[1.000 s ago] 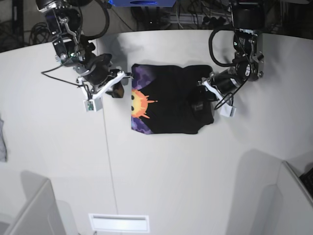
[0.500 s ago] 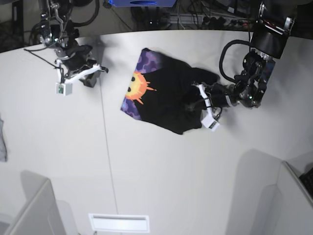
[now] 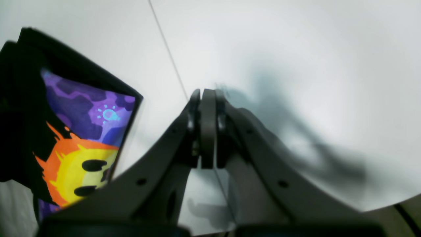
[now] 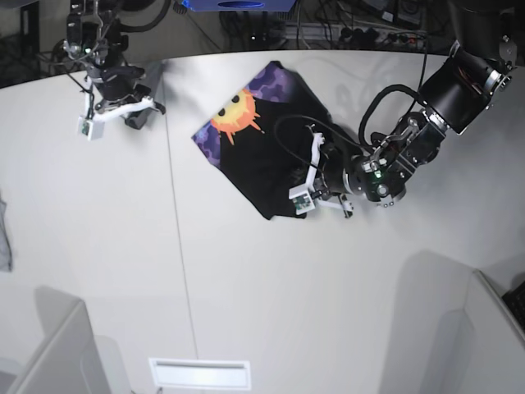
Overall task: Fold the T-shirt properly
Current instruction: 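Drag the bundle with the left gripper and flatten it on the table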
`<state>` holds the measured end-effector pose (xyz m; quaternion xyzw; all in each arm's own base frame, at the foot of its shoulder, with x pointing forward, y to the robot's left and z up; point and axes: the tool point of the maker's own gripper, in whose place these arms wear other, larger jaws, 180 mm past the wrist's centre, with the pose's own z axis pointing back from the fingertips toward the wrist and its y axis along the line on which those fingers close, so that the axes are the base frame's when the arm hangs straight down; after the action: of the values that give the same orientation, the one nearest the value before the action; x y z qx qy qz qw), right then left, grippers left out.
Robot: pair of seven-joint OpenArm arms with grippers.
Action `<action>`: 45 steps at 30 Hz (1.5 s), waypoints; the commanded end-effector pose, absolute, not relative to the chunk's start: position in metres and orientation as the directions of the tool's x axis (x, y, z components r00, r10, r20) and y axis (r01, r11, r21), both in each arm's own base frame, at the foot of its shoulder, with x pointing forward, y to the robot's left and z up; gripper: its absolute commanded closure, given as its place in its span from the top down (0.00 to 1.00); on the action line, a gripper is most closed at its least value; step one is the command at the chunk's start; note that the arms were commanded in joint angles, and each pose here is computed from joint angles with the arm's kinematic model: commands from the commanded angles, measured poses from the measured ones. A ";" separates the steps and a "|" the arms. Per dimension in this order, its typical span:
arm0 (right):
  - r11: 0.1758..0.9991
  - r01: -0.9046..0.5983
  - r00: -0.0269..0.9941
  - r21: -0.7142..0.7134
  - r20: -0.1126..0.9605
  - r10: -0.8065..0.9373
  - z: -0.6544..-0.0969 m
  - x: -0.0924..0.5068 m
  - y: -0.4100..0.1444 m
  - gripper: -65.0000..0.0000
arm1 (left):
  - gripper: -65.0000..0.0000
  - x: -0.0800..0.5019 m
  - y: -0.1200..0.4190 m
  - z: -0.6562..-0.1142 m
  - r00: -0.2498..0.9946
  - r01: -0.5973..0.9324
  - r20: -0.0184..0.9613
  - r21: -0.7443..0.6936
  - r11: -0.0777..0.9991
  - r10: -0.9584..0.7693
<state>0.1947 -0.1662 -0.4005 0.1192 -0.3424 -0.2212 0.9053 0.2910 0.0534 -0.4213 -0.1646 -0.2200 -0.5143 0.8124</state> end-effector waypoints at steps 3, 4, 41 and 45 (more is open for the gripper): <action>0.870 0.319 0.643 0.376 0.589 -0.490 -0.394 0.198 -0.168 0.00 | 0.00 0.294 0.055 -0.418 0.254 0.952 0.497 0.025 0.307 -0.830; 0.869 0.320 0.642 0.377 0.588 -0.492 -0.394 0.198 -0.168 0.00 | 0.00 0.292 0.051 -0.418 0.219 0.962 0.490 0.036 0.270 -0.844; 0.823 0.454 0.595 0.342 0.570 -0.566 -0.407 0.180 -0.204 0.00 | 0.00 0.313 -0.044 -0.418 -0.150 0.950 0.354 0.310 -0.036 -0.923; 0.823 0.454 0.595 0.342 0.570 -0.566 -0.407 0.180 -0.204 0.00 | 0.00 0.313 -0.043 -0.418 -0.150 0.950 0.352 0.311 -0.036 -0.924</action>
<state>0.1752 -0.2007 -0.4142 0.0828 -0.3297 -0.2917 0.8941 0.3103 -0.0422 -0.4228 -0.0277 -0.2397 -0.7157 0.6554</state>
